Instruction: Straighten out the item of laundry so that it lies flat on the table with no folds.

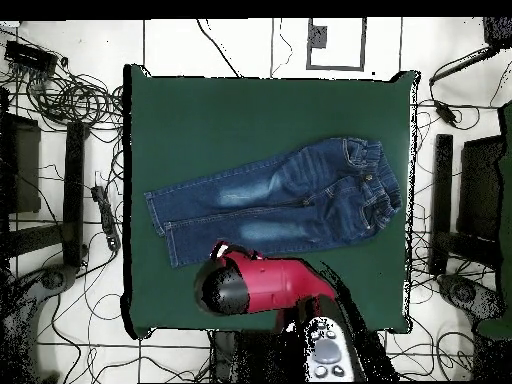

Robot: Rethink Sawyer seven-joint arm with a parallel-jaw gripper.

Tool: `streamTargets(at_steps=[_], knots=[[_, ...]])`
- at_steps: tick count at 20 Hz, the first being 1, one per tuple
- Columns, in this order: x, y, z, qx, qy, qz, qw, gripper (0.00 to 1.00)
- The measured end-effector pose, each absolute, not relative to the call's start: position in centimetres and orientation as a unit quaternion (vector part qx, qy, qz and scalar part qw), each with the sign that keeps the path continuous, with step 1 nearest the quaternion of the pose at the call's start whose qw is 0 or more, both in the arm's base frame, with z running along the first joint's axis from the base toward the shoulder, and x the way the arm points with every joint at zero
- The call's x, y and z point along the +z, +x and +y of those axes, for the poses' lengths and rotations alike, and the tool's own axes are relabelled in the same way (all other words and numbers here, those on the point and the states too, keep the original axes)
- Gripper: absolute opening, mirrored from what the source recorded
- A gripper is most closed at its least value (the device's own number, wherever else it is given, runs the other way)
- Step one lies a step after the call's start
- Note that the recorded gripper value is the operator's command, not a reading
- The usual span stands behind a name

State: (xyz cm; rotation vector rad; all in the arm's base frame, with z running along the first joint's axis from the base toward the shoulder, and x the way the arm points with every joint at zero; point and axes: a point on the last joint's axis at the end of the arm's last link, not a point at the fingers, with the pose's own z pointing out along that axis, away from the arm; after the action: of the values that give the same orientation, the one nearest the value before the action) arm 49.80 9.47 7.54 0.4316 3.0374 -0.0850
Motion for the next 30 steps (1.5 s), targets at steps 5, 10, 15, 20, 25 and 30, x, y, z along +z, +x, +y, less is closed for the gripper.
streamTargets(at_steps=[5,10,15,20,25,30], knots=[[7.8,49.2,12.2,-0.027,0.162,0.986,0.037,1.00],[8.3,48.6,14.5,-0.032,0.191,0.980,0.041,0.00],[8.3,48.5,14.4,-0.034,0.209,0.976,0.041,0.00],[7.8,48.6,13.7,-0.038,0.231,0.971,0.039,0.00],[5.6,48.5,12.8,-0.038,0.241,0.968,0.060,0.00],[2.7,48.2,12.9,-0.032,0.244,0.966,0.082,0.00]])
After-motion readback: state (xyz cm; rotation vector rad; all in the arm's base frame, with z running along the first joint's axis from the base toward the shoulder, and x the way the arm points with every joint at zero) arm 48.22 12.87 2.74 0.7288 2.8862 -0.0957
